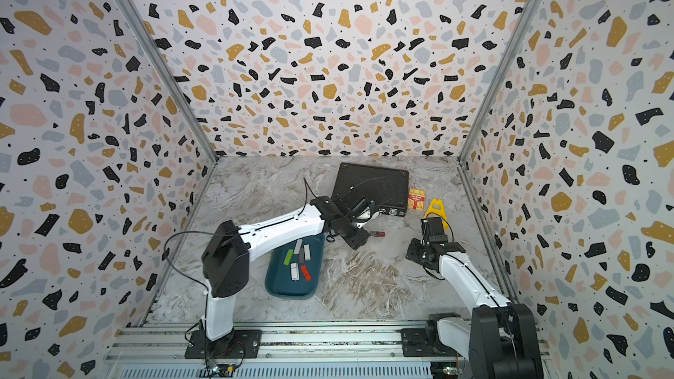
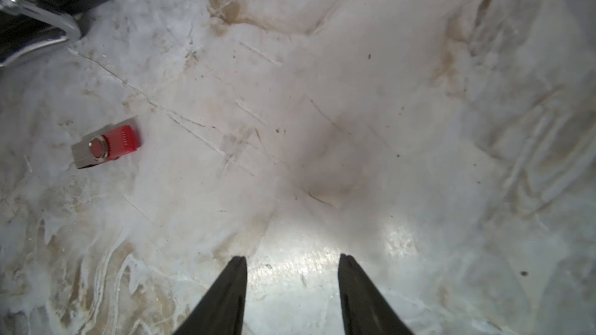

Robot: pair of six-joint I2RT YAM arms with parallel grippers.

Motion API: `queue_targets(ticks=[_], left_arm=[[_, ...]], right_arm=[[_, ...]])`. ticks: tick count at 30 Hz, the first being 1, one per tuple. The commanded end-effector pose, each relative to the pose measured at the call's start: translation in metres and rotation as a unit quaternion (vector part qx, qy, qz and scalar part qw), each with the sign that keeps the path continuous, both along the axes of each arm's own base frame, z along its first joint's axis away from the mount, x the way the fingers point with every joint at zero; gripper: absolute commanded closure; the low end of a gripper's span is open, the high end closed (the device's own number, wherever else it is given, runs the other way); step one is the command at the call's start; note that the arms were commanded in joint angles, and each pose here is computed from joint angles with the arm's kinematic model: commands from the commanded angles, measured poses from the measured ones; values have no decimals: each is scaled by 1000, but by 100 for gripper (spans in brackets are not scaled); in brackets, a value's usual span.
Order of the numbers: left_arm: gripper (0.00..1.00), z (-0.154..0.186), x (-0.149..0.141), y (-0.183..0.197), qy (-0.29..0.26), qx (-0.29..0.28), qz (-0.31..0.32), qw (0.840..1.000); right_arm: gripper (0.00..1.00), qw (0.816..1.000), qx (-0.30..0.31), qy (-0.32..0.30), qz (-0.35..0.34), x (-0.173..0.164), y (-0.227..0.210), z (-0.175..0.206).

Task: Put the usb flash drive into the storage box
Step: Pick up the USB flash from the center of the board.

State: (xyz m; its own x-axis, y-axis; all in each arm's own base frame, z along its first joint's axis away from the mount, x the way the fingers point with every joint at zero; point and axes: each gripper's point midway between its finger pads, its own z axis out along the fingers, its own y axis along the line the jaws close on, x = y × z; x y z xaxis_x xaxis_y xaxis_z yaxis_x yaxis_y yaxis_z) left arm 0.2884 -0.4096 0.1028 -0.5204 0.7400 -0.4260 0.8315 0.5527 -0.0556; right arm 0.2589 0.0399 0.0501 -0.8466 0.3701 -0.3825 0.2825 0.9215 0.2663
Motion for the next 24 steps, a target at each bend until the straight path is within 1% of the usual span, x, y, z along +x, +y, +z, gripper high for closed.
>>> queue_targets(ticks=[1, 4, 6, 8, 19, 24], left_arm=[[38, -5, 6, -17, -5, 7, -59, 998], [38, -25, 16, -27, -4, 24, -71, 997], [38, -40, 17, -31, 4, 33, -85, 996], [38, -49, 23, -33, -5, 42, -85, 995], [38, -64, 44, -51, -36, 44, -97, 994], [41, -80, 44, -56, -14, 50, -107, 993]], right_arm=[[49, 1000, 16, -13, -2, 1, 3, 0], [48, 1000, 18, -21, 0, 1, 4, 0], [48, 1000, 20, -19, 0, 0, 4, -2], [48, 1000, 22, -18, 1, 1, 5, -3], [48, 999, 32, -7, 7, 3, 10, -10], [48, 999, 33, -5, 9, 4, 11, -10]])
